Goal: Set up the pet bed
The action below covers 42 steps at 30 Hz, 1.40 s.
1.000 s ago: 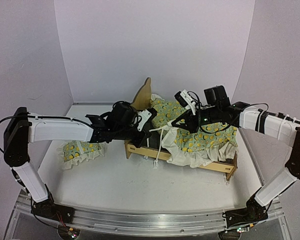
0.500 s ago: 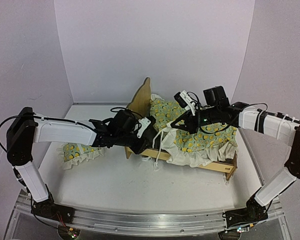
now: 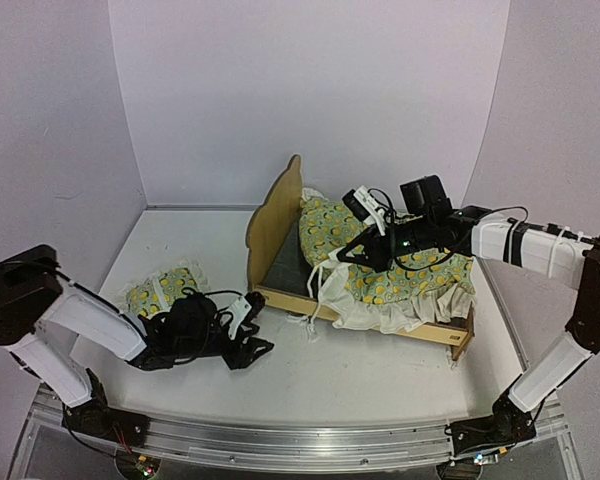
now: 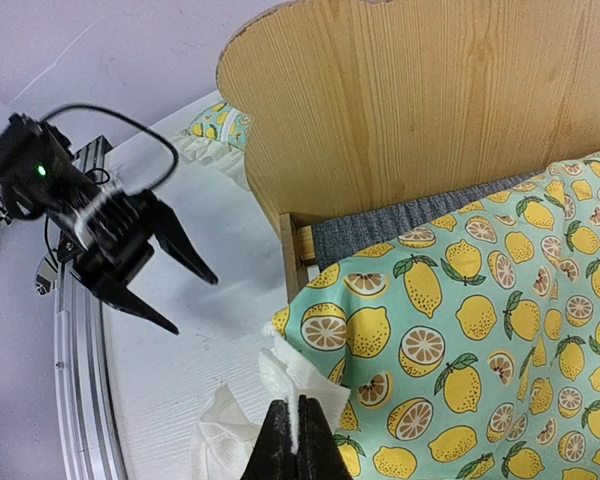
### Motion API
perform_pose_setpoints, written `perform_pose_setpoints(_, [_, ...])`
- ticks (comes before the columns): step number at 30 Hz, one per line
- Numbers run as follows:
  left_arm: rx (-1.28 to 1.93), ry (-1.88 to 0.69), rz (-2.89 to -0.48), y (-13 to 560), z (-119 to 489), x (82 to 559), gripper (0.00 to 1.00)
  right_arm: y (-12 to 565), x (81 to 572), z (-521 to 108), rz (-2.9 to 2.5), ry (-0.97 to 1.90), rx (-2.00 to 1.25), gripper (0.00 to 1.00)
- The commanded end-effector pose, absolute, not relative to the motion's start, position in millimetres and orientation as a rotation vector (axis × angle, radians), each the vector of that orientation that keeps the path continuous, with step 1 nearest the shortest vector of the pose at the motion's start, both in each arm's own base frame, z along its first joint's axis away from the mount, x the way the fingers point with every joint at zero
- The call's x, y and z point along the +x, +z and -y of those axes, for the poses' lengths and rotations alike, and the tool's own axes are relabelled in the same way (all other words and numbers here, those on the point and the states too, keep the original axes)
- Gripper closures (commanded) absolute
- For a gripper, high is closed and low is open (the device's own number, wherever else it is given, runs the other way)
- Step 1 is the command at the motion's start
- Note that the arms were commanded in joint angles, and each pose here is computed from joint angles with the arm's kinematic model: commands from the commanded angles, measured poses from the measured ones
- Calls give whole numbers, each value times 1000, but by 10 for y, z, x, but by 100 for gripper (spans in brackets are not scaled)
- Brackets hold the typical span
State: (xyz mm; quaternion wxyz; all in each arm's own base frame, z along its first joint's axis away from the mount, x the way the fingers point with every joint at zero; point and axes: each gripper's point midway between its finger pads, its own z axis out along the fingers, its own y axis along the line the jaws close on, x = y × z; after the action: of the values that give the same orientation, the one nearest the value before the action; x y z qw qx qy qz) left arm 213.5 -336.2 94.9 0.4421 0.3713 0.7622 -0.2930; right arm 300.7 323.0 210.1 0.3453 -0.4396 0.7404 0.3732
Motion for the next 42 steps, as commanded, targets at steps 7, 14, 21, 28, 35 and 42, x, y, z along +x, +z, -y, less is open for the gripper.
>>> perform_pose_setpoints(7, [926,-598,-1557,888,3788,2559,47,2358,3047,-3312,-1850,981,-1136,100])
perform_pose_setpoints(14, [906,-484,-1559,672,3879,2836,40,2397,3047,-3315,-1843,982,-1138,100])
perform_pose_setpoints(21, [932,-475,-1574,518,3947,2929,33,2401,3038,-3316,-1842,980,-1142,100])
perform_pose_setpoints(28, [920,-444,-1653,228,3980,3066,37,2428,3042,-3331,-1837,987,-1144,100])
perform_pose_setpoints(35, [981,-438,-1705,48,3994,3002,69,2476,3053,-3345,-1828,988,-1142,100])
perform_pose_setpoints(42, [1028,-474,-1753,101,3882,2746,100,2454,3042,-3390,-1838,982,-1146,100])
